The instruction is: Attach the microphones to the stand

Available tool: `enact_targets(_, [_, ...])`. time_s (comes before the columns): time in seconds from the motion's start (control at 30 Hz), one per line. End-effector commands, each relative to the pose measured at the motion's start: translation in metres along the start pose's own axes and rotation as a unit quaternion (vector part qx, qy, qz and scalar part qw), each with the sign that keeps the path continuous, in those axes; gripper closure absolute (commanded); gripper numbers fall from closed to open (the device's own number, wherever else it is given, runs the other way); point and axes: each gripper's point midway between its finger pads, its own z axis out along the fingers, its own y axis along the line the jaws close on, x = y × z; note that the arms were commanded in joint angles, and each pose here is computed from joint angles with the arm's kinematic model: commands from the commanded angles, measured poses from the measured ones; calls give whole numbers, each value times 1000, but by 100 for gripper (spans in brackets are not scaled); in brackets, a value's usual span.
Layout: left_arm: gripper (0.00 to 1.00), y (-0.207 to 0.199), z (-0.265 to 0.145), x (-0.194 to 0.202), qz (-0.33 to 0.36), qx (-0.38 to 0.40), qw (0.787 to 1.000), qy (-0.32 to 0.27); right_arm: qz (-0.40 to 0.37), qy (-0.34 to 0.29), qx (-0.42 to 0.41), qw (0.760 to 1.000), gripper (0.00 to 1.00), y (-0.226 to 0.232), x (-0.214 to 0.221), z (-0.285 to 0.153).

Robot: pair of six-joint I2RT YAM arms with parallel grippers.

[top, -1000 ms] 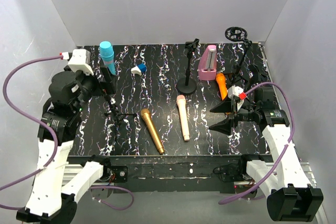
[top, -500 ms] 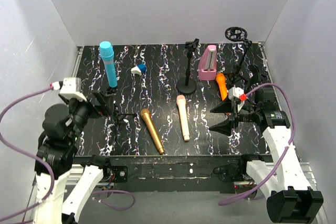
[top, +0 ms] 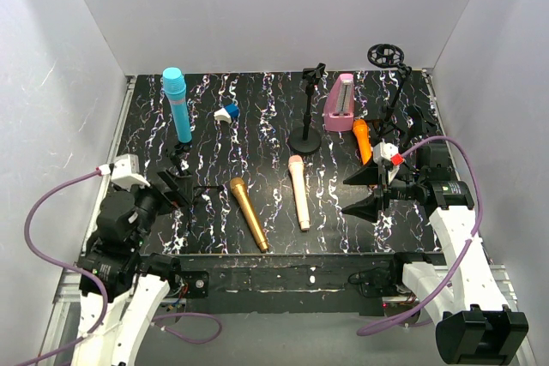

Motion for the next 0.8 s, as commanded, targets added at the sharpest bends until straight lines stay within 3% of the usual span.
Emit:
enact_targets(0.0, [4, 13, 16, 5, -36, -34, 999, -15, -19, -6, -1, 1000, 12, 2, -6, -1])
enact_targets(0.13, [6, 14, 32, 0, -16, -18, 998, -60, -22, -7, -1, 1000, 11, 2, -6, -1])
enact_targets(0.27, [8, 24, 56, 17, 5, -22, 998, -56, -20, -6, -1, 1000, 11, 2, -6, -1])
enact_targets(0.5, [37, 21, 81, 18, 58, 8, 994, -90, -17, -4, 1, 1000, 11, 1, -4, -1])
enact_targets(0.77, [49, 36, 97, 16, 98, -27, 990, -96, -15, -3, -1, 1000, 11, 1, -4, -1])
